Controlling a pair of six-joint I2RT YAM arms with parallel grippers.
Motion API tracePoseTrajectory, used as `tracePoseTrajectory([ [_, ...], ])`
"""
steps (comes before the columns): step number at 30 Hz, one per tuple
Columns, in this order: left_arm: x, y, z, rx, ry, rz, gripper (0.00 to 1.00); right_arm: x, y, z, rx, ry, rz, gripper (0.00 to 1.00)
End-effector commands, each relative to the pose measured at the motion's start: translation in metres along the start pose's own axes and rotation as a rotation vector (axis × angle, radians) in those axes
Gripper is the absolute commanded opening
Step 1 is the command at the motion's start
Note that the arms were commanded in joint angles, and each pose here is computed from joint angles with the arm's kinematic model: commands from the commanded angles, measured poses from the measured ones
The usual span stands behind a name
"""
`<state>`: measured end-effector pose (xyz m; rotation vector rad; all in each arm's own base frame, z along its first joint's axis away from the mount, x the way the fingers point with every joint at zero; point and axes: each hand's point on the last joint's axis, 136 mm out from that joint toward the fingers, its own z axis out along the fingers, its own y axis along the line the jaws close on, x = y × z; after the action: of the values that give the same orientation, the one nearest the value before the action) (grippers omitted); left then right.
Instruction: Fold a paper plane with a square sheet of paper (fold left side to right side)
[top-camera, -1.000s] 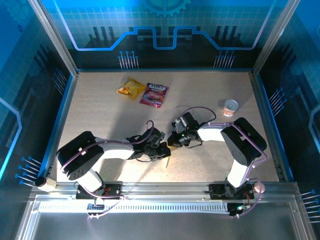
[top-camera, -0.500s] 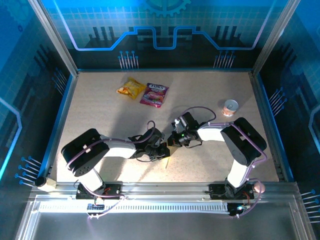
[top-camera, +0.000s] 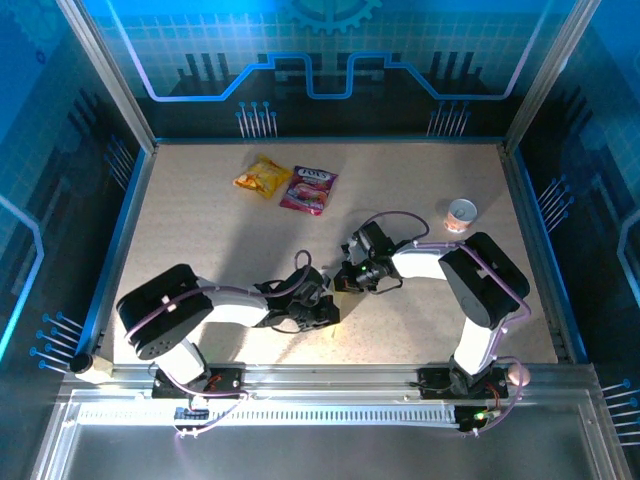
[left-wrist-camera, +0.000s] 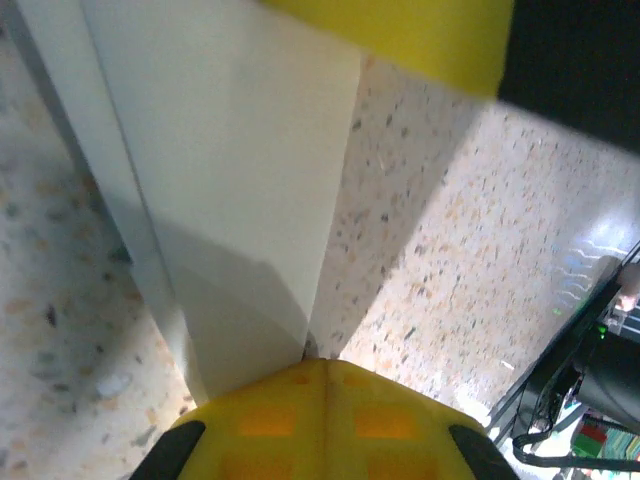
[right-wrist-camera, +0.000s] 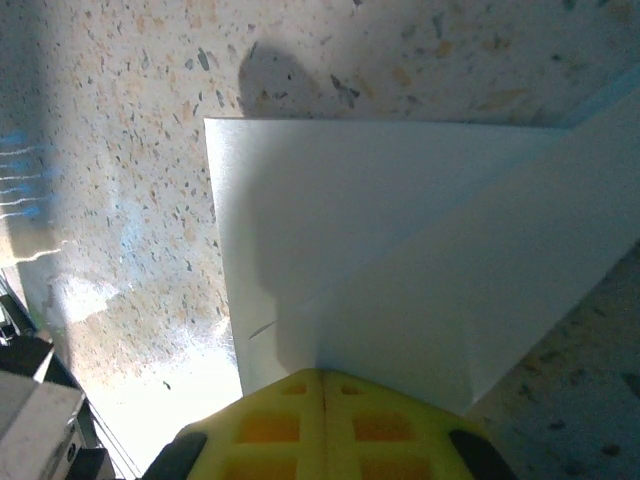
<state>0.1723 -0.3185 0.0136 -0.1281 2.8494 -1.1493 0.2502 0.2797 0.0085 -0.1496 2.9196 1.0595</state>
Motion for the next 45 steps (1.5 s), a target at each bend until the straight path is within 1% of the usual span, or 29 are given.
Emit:
tracePoseTrajectory([
  [1, 0.028, 0.027, -0.001, -0.101, 0.074, -0.036, 0.00, 0.029, -0.055, 0.015, 0.198, 0.084, 0.077, 0.00],
  [11, 0.049, 0.038, -0.001, -0.132, 0.094, -0.042, 0.00, 0.032, -0.058, 0.017, 0.205, 0.093, 0.085, 0.00],
  [18, 0.053, 0.028, 0.002, -0.116, 0.098, -0.027, 0.00, 0.032, -0.059, 0.019, 0.205, 0.098, 0.093, 0.00],
  [28, 0.064, 0.026, 0.003, -0.120, 0.101, -0.028, 0.00, 0.034, -0.061, 0.021, 0.208, 0.105, 0.100, 0.00],
  [45, 0.070, 0.025, -0.002, -0.112, 0.089, -0.030, 0.00, 0.033, -0.061, 0.023, 0.204, 0.112, 0.103, 0.00],
])
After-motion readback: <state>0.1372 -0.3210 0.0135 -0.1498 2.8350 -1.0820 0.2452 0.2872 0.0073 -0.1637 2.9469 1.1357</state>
